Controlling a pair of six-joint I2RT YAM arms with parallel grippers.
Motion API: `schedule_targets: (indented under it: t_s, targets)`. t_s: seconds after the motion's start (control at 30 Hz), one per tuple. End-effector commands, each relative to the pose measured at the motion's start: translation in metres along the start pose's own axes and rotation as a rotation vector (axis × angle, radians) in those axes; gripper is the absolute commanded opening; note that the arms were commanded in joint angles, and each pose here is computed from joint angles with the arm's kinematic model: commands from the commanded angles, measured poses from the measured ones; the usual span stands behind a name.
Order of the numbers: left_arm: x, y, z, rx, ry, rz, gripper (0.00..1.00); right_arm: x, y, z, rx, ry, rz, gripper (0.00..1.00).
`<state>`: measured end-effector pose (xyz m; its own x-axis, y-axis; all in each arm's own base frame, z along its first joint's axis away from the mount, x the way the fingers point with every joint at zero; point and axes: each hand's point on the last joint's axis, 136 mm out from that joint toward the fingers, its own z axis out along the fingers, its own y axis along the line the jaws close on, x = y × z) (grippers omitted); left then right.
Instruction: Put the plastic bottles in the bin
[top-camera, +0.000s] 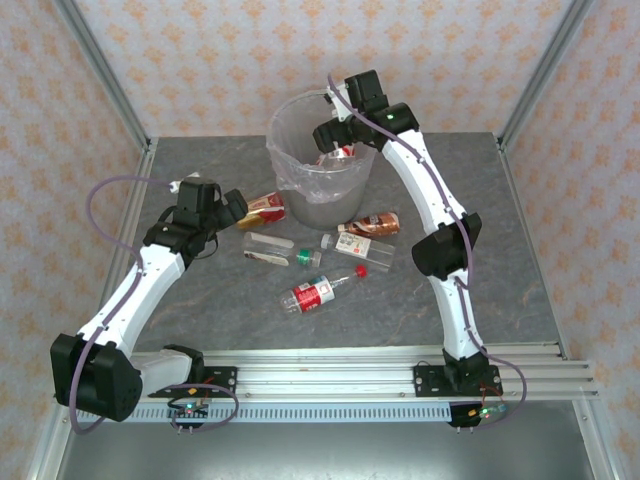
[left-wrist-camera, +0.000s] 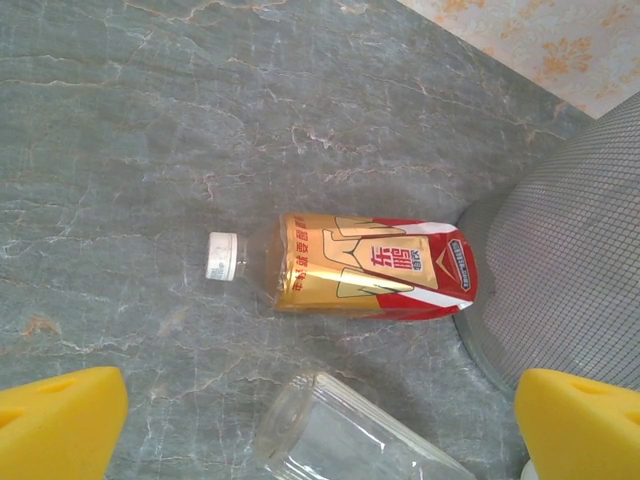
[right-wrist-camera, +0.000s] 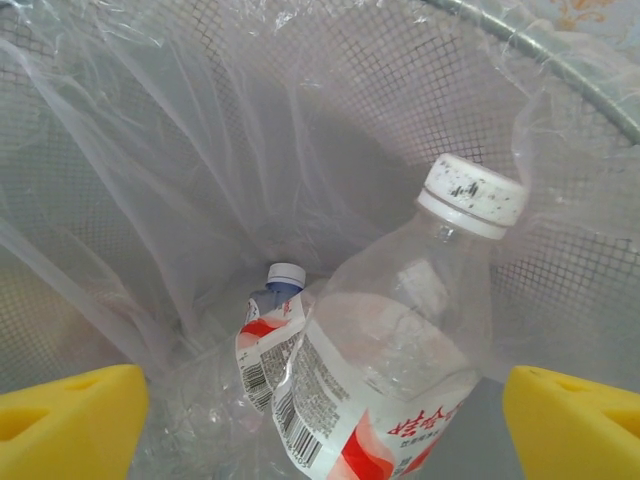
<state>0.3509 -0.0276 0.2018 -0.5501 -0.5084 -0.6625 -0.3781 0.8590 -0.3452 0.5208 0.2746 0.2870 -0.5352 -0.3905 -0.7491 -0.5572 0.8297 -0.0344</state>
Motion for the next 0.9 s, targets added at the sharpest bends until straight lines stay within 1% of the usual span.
schedule_targets:
  t_s: [0.0, 0.07, 0.1, 0.2, 0.43, 0.63, 0.8, 0.87]
  targets:
    - [-0.002, -0.004, 0.003, 0.026, -0.002, -0.025, 1.0, -0.023, 0.004, -0.039, -0.015, -0.075, 0.009, 0.93]
    - [0.0, -0.006, 0.005, 0.035, 0.009, -0.028, 1.0, -0.027, 0.005, -0.047, -0.023, -0.088, 0.019, 0.94]
    - [0.001, -0.007, 0.006, 0.039, 0.015, -0.029, 1.0, -0.028, 0.006, -0.05, -0.026, -0.091, 0.028, 0.97]
    - [0.003, -0.009, 0.009, 0.047, 0.031, -0.027, 1.0, -0.03, 0.008, -0.059, -0.04, -0.101, 0.043, 1.0]
    - [0.01, -0.005, 0.017, 0.023, 0.057, -0.025, 1.0, -0.03, 0.012, -0.082, -0.045, -0.097, 0.08, 0.99]
    - [0.019, 0.0, 0.025, 0.005, 0.09, -0.026, 1.0, -0.02, 0.006, -0.107, 0.025, -0.064, 0.077, 0.99]
    - [0.036, 0.005, 0.035, -0.024, 0.159, -0.055, 1.0, -0.011, 0.013, -0.124, 0.044, -0.043, 0.079, 0.99]
    - [0.045, 0.008, 0.038, -0.031, 0.187, -0.078, 1.0, -0.009, 0.017, -0.13, 0.057, -0.056, 0.072, 0.99]
